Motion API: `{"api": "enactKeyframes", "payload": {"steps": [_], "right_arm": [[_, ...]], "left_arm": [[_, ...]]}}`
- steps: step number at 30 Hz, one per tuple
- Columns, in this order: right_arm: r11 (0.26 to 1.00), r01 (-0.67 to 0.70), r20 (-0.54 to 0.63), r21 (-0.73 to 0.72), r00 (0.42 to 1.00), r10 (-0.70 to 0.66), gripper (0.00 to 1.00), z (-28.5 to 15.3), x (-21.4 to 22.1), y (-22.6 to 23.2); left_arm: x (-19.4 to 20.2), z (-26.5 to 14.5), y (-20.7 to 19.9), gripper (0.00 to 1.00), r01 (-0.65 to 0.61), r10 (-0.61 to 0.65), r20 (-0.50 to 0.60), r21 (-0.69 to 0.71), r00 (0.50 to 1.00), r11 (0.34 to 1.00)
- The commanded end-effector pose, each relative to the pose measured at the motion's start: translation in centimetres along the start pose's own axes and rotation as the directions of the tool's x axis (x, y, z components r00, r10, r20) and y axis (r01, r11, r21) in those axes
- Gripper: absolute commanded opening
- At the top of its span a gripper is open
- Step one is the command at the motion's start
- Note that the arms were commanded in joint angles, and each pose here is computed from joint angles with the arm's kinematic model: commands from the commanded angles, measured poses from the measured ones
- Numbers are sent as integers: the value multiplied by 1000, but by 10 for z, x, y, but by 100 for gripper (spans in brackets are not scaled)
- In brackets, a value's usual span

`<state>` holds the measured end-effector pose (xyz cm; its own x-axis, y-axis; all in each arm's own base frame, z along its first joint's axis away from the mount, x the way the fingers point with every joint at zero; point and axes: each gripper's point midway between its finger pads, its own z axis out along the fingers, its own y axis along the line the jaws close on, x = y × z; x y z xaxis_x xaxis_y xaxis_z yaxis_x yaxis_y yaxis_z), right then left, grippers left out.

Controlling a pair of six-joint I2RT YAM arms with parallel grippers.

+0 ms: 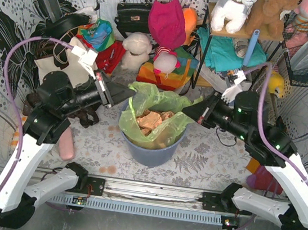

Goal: Tie the trash bag

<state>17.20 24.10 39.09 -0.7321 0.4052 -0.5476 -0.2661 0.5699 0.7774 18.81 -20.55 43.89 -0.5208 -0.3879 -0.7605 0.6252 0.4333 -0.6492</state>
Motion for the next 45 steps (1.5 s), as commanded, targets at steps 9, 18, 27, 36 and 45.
{"api": "enactKeyframes", "payload": {"steps": [9, 18, 27, 36, 45], "right_arm": [[977, 60, 154, 205, 984, -92, 60, -28, -41, -20], [967, -84, 243, 242, 970, 23, 73, -45, -27, -61], [943, -329, 275, -46, 904, 328, 76, -9, -12, -50], [878, -430, 372, -213, 795, 479, 75, -7, -30, -52], [942, -327, 575, -81, 756, 312, 78, -33, -66, -68]], "left_arm": [[-39, 21, 15, 0, -6, 17, 142, -72, 990, 997], [-34, 18, 16, 6, 9, 1, 128, -79, 992, 997], [-24, 16, 17, 4, 35, -28, 113, -61, 993, 998], [-24, 13, 14, 3, 31, -24, 114, -57, 993, 998], [-23, 12, 16, 2, 32, -24, 115, -66, 993, 997]]}}
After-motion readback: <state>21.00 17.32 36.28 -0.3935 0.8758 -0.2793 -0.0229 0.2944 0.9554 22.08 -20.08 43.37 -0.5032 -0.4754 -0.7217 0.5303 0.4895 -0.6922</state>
